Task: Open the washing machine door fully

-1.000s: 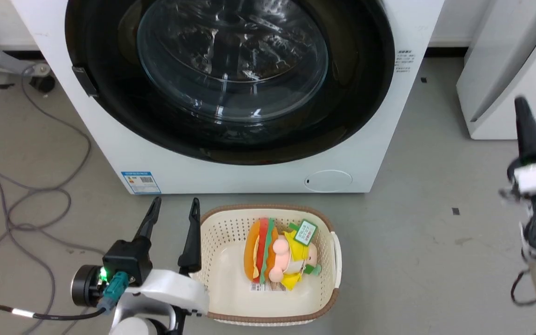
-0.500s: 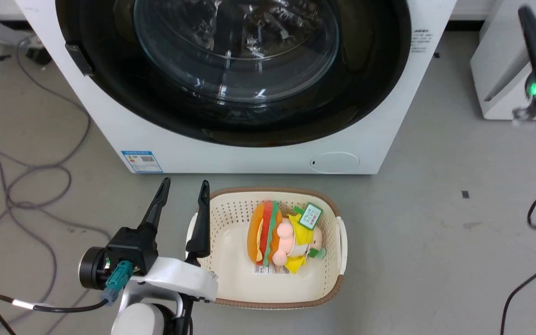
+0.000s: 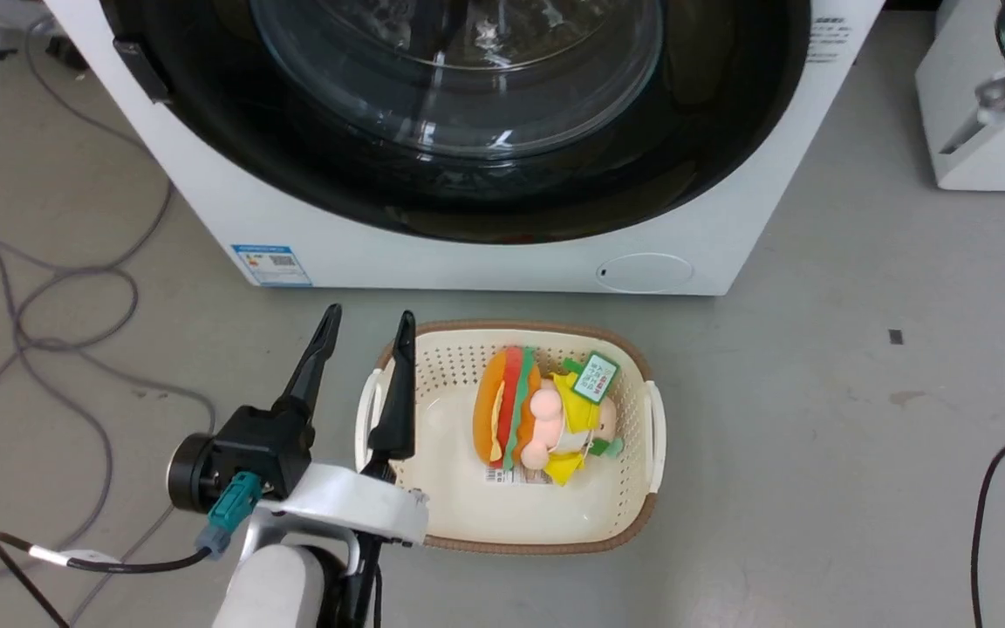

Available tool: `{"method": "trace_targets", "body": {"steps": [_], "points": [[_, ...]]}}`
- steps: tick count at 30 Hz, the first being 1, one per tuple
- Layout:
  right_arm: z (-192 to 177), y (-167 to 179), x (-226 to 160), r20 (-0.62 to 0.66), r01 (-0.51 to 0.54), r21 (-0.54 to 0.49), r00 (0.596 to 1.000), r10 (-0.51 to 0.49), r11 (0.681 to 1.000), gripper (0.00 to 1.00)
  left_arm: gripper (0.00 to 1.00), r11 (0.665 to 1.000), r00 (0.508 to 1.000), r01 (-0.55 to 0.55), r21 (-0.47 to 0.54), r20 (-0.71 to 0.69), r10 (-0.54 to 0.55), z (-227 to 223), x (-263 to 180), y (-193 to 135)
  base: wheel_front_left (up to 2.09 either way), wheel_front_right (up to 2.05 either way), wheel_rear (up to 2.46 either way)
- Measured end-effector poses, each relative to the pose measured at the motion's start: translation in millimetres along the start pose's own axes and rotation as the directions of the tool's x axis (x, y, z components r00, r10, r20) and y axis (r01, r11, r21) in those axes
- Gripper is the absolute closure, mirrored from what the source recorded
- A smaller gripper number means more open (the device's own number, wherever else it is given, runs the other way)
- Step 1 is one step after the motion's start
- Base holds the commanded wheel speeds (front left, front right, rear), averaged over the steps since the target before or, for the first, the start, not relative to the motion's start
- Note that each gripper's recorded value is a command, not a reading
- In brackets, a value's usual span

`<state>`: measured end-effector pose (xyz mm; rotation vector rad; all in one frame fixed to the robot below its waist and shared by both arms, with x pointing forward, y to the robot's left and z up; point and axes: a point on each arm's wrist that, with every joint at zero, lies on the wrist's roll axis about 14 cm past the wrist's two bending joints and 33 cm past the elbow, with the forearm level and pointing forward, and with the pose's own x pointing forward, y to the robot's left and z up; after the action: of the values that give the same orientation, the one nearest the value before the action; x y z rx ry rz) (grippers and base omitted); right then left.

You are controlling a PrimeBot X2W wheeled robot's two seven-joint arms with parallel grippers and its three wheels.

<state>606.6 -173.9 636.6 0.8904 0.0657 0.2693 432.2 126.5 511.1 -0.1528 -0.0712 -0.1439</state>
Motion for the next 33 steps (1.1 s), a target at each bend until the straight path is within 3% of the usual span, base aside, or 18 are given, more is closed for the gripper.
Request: {"method": "trace_targets", "body": {"steps": [10,19,33], "points": [[-35.1,14.7,34.6,-0.213,0.007,-0.031,0.977,-0.013,0.999,1.0,0.0,0.999,1.0,0.005,-0.035,0.009,-0.004,-2.4,4.3,-0.5,0.0,0.0,0.0],[-39.1,20.7,56.4,-0.308,0.025,-0.045,0.951,-0.037,0.999,1.0,0.0,0.999,1.0,0.002,-0.053,0.008,-0.002,-8.8,10.0,0.3,0.0,0.0,0.0],[-72.4,22.0,67.6,-0.483,0.03,-0.098,0.873,-0.074,0.995,1.0,0.0,0.997,1.0,0.005,-0.08,0.001,-0.005,-17.8,18.9,-1.0,0.0,0.0,0.0]]}}
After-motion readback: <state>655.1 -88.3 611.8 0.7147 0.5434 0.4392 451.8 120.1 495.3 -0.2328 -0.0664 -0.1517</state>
